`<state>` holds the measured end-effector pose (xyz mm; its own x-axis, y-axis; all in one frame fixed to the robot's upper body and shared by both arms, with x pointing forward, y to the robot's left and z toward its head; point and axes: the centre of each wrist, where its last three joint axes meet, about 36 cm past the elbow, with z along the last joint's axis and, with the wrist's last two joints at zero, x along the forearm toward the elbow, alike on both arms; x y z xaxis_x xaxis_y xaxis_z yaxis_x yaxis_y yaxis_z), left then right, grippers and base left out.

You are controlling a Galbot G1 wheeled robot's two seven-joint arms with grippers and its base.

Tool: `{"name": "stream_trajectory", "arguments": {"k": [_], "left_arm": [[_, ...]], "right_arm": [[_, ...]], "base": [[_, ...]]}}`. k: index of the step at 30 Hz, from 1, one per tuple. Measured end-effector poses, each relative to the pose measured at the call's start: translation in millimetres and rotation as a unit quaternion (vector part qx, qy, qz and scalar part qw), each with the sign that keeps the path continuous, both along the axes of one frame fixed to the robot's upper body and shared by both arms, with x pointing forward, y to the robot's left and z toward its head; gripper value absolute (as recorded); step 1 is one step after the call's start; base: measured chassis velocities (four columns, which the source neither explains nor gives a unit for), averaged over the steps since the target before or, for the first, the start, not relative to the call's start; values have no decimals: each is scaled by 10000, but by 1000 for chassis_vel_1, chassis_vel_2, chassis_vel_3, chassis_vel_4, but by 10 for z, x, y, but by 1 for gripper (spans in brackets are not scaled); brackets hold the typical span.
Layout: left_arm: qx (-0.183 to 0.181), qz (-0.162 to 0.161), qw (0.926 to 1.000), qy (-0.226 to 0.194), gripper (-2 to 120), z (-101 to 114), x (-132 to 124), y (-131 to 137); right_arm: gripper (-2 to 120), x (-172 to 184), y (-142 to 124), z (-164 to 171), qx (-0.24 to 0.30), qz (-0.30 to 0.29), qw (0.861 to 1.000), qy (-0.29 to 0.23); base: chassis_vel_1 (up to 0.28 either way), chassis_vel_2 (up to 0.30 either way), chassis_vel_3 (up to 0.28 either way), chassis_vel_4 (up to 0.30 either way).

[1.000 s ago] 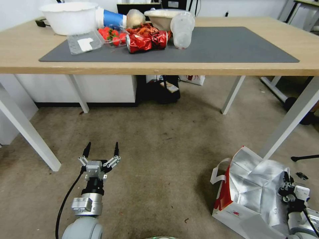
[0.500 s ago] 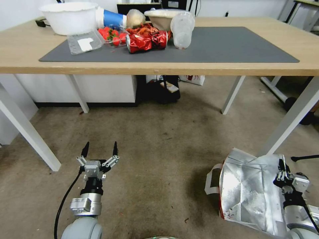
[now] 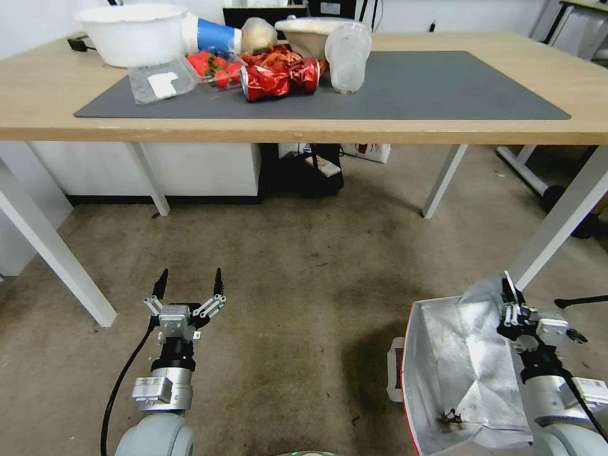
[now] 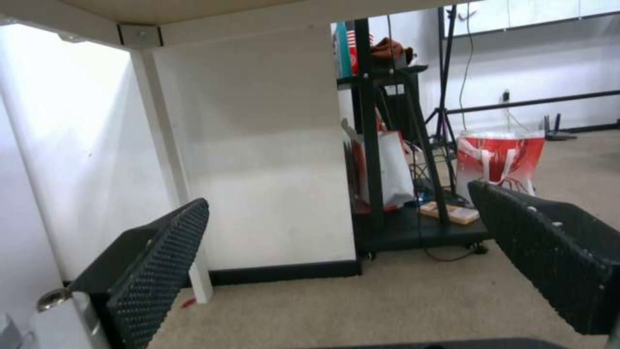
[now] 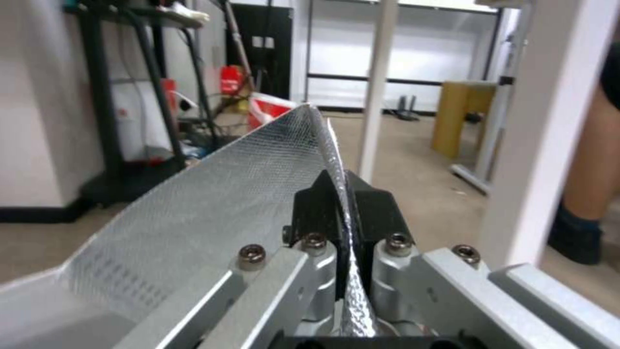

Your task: Pick up the food delivery bag from the floor and place it on the table.

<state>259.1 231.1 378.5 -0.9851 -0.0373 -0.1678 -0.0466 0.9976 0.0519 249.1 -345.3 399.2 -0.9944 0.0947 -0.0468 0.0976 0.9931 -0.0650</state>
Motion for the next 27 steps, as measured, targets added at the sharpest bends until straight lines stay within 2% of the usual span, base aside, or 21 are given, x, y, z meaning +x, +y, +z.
{"name": "stream_trajectory", "arguments": {"k": [4,13,20,27], "left_arm": [[11,14,10000,1,100,2,-4,8],[-20,48,10000,14,100,29,-7,8],[-37,95,9999,23,100,63,2,19],[-67,107,9999,8,100,71,3,10]], "right_arm": [[0,-18,114,144,47,295,9995,-105],[0,24,122,380,394,1117,9916,-515],[0,86,35,624,720,2142,9685,-1045],[0,135,22,855,991,2639,9507,-1295]], "base": [[0,0,0,0],[0,0,0,0],[0,0,0,0],[0,0,0,0]]}}
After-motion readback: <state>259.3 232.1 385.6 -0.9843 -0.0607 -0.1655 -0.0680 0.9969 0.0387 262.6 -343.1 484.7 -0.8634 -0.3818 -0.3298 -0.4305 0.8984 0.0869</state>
